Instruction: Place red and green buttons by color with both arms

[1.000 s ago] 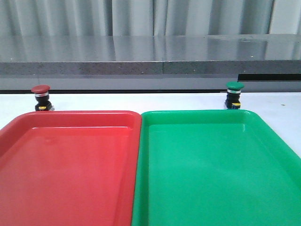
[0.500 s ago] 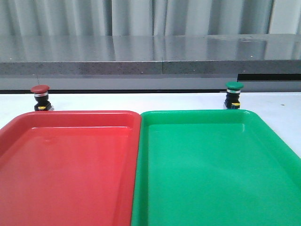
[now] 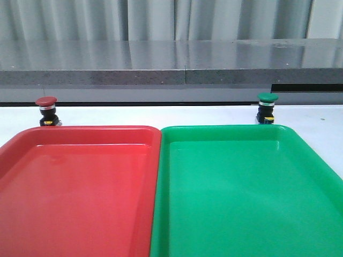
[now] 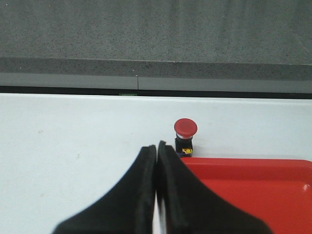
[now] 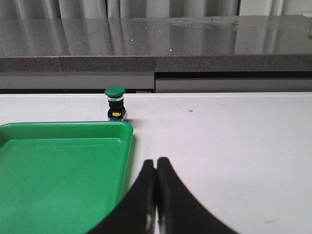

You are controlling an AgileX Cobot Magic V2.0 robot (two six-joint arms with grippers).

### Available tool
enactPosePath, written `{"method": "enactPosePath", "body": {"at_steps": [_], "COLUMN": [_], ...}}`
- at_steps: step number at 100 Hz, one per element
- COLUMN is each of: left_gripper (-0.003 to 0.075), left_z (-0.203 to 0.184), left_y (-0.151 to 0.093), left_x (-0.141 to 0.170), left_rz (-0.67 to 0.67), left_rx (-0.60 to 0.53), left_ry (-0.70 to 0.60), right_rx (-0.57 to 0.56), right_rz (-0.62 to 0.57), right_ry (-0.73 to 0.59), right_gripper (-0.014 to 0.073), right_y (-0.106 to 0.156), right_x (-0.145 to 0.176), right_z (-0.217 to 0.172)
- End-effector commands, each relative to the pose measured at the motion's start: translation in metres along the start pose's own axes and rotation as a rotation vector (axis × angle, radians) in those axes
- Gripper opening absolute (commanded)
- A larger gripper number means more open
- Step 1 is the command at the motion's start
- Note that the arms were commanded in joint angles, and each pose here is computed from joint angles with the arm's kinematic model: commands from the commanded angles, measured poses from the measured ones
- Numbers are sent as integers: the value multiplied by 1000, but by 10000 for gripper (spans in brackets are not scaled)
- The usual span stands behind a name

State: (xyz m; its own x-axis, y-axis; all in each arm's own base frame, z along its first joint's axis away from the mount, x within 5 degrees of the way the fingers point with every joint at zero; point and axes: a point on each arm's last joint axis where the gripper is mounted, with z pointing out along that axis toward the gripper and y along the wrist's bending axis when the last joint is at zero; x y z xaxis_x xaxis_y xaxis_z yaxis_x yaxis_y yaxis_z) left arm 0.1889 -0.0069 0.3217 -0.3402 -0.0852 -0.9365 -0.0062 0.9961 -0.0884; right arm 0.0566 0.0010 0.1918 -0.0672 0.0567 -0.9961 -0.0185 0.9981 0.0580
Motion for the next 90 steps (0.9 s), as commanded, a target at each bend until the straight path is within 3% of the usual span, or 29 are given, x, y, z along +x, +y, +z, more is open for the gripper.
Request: {"method": "enactPosePath", "body": {"at_steps": [1,41,50,62,69,76,90], "left_gripper": [-19,10,123,400,521,572,566], "left_z": [19,108,125,143,153,162,181], "left_y": [-4,-32,-43,-53,-55,-56,-52], "left_x": [-33,-65,-64,-59,-56,-52,-42], "left_rz": [-25,20,79,133,115,69,38], "left_rx": [15,75,99,119,132,139,123], "left_ry": [-78,-1,19,30,-2,-12,19], "right_rx": [-3,-3,-3,-3,-3,-3,-3], "right_rz": [-21,-21,-21,-21,-21,-21,-21], "right_ry": [-123,-123,-123,-123,-123,-123,-123], "right_gripper": [-68,-68,-68,-68,-68,-68,-68], "right_y": [1,1,1,1,1,1,1], "right_x": [-14,-14,-14,-14,-14,-14,-14], "right_z": [-3,-3,-3,-3,-3,-3,-3]}}
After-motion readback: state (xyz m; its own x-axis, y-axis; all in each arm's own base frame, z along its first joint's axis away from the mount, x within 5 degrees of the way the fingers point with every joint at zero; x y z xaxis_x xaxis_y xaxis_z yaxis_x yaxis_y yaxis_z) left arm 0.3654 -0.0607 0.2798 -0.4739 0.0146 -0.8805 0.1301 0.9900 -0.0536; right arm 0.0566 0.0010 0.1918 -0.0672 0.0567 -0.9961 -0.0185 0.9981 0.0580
